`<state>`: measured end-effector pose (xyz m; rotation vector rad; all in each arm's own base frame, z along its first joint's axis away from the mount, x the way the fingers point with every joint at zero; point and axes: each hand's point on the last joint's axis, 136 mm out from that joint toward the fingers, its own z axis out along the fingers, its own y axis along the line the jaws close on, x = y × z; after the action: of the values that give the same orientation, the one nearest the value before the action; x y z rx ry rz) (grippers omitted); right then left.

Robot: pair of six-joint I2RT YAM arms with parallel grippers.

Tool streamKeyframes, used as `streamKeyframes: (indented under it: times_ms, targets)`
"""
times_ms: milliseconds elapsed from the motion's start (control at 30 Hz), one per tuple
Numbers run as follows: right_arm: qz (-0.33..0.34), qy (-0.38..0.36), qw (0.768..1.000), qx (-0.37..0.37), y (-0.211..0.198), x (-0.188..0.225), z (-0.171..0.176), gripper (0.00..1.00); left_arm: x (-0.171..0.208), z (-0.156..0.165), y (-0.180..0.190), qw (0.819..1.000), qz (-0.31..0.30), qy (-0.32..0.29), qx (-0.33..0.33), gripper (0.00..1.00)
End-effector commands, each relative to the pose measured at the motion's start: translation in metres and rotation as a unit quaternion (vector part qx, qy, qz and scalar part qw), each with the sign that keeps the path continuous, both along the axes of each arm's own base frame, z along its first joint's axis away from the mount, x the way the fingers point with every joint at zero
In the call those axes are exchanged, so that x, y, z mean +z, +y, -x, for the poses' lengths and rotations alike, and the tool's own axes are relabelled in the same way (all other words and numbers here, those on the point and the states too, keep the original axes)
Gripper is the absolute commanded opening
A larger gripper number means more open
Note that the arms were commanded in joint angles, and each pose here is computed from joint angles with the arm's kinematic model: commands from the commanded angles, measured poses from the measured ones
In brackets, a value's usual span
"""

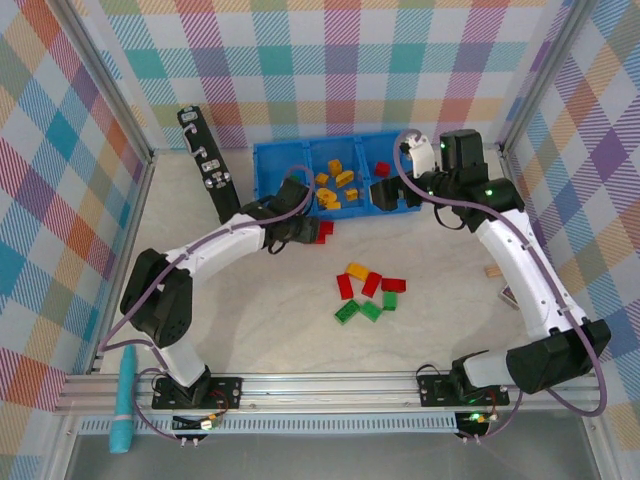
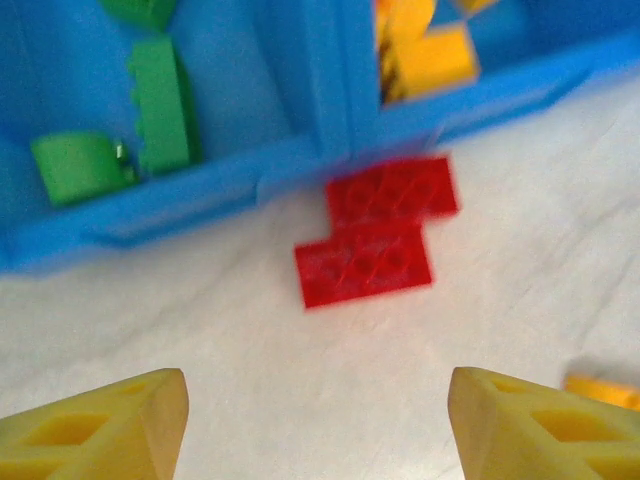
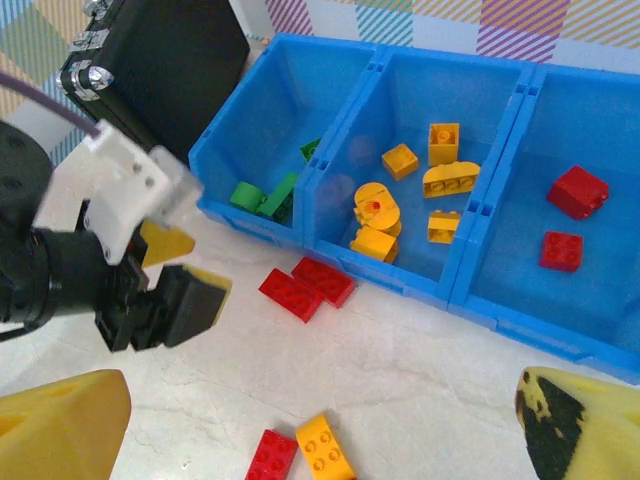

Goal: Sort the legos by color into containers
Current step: Pick up the lego from the center of the table.

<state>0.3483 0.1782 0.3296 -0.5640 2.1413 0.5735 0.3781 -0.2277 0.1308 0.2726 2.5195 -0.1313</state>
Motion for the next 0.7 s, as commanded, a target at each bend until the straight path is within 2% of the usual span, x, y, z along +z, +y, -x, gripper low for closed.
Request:
streamKeyframes:
  times_ms: [0,333,667]
  targets:
    - [0.011,-0.033,0.999,0.0,-0.004,0.018,-0.003,0.99,0.004,0.009,-0.009,1.0,0.002,-0.006,-0.013,0.71]
    - [0.013,-0.034,0.999,0.001,-0.005,0.02,0.0,0.99,-0.043,0.001,-0.034,0.999,0.008,0.03,-0.023,0.89]
    - [0.011,-0.032,0.999,0.004,-0.005,0.018,0.003,0.99,-0.066,-0.018,-0.04,0.999,-0.015,0.037,-0.006,0.94]
